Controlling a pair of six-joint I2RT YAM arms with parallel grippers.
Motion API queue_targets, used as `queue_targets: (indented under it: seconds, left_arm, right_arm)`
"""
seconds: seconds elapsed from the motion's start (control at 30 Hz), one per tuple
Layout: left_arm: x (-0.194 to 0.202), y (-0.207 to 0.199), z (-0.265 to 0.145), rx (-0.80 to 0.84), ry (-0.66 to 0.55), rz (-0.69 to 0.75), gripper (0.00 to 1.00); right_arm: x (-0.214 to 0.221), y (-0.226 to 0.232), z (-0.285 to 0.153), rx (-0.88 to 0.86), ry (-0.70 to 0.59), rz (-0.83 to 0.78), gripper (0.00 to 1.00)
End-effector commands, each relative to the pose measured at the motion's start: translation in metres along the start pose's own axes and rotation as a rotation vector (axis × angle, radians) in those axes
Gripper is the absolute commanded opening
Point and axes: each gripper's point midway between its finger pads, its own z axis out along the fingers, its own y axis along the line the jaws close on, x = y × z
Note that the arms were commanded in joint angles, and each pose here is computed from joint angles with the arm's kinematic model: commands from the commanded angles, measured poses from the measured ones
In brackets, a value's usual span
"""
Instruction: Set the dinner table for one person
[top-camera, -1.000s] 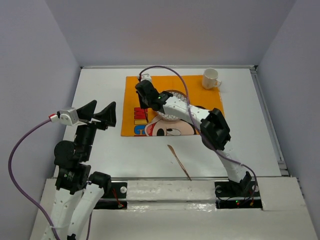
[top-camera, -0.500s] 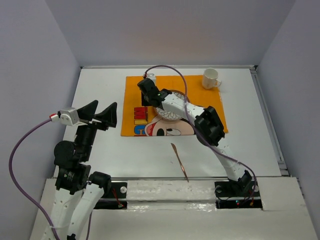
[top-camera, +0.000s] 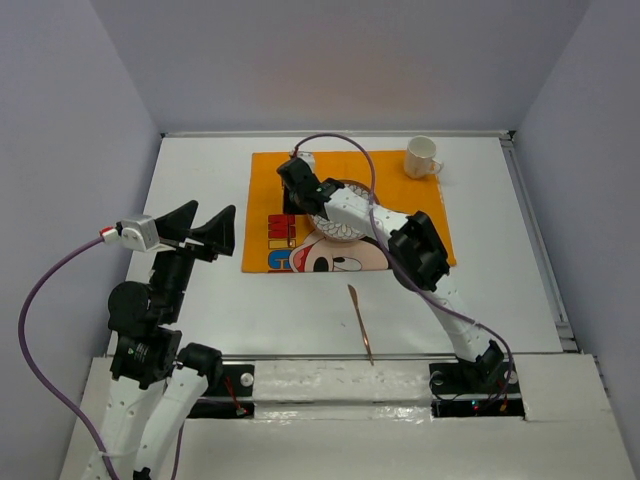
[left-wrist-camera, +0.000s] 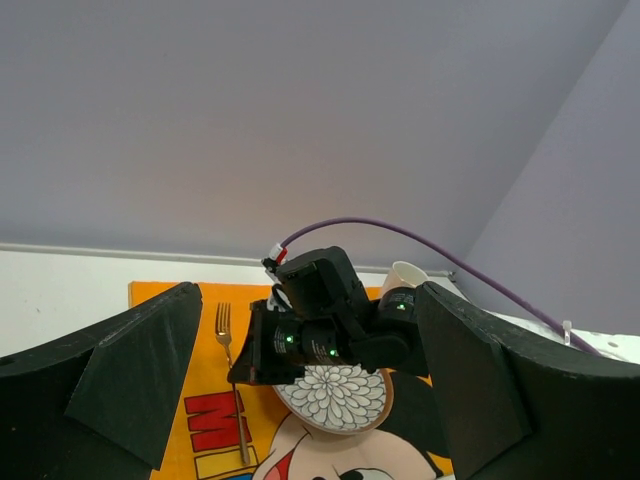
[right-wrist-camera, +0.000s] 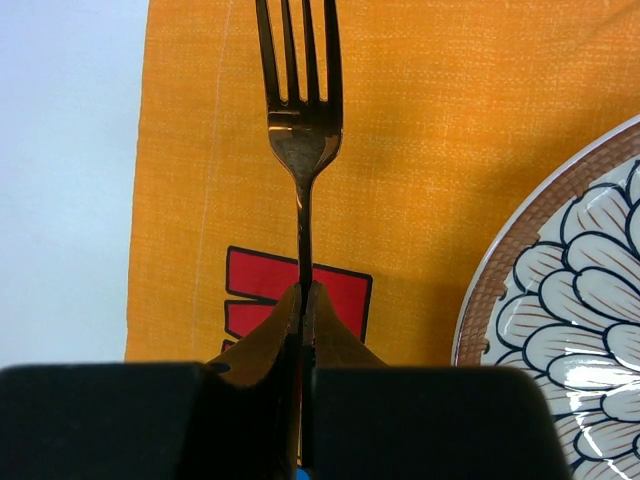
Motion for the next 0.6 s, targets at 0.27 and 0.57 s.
queue_targets:
  seconds: [0.27, 0.57]
  left_arm:
    - [-0.008, -0.007, 0.002, 0.033, -0.039, -0.001, 0.99]
    - [-0.007, -0.006, 0.003, 0.031, -0.033, -0.001, 0.99]
  right_arm:
    - [-0.004, -0.004, 0.010, -0.009, -0.007, 0.032, 0.00]
    - [-0.002, -0.011, 0.018, 0.006, -0.003, 0.026, 0.06]
